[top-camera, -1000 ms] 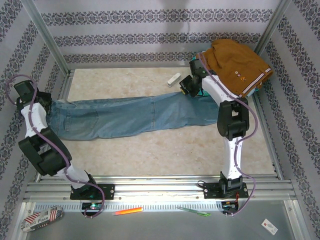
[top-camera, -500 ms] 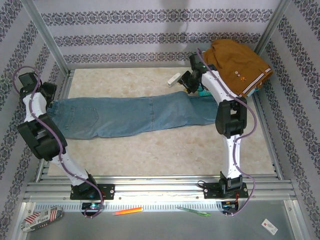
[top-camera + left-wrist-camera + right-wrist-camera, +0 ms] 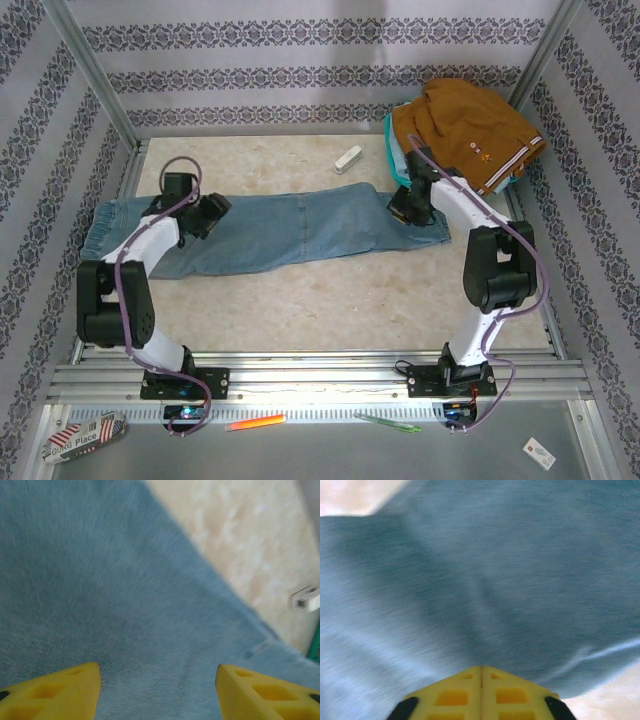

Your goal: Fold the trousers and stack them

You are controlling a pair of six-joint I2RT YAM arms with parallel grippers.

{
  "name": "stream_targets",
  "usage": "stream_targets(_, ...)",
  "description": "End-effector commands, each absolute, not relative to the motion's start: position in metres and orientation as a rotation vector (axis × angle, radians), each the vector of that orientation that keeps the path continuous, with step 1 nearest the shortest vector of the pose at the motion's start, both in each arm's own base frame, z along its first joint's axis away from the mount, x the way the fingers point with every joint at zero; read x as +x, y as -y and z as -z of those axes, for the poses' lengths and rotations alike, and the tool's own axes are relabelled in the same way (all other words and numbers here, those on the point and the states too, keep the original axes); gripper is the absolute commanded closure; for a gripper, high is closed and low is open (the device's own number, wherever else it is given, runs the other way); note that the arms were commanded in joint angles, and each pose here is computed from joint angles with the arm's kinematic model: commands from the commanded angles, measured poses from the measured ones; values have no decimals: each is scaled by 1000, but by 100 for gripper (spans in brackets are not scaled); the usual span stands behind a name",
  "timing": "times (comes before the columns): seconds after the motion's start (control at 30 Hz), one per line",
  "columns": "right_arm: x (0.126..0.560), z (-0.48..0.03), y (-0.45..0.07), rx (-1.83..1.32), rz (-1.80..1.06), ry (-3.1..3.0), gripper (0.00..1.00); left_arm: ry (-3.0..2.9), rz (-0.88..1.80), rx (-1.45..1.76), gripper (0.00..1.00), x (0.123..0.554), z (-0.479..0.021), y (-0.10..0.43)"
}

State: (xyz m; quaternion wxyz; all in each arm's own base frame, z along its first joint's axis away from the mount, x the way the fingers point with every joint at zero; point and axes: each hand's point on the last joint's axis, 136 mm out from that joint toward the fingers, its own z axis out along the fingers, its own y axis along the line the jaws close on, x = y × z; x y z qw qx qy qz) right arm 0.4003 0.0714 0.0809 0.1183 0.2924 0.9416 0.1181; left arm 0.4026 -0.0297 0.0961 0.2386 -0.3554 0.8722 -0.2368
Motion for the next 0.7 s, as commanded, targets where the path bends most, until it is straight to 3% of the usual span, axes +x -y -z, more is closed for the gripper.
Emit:
stream_targets(0.0,387,-51,-49,861,-232,-2816,100,-2347,656,-1021,40,405,-78,26)
stream_targets(0.3,326,-6,-30,1021,-254,-2911,100,-2406,571,-1101,40,348,-39,13)
stream_targets(0.67,255,-20,-38,1175,-676,-2857,100,-2384,550,-1120,42,286,-56,7)
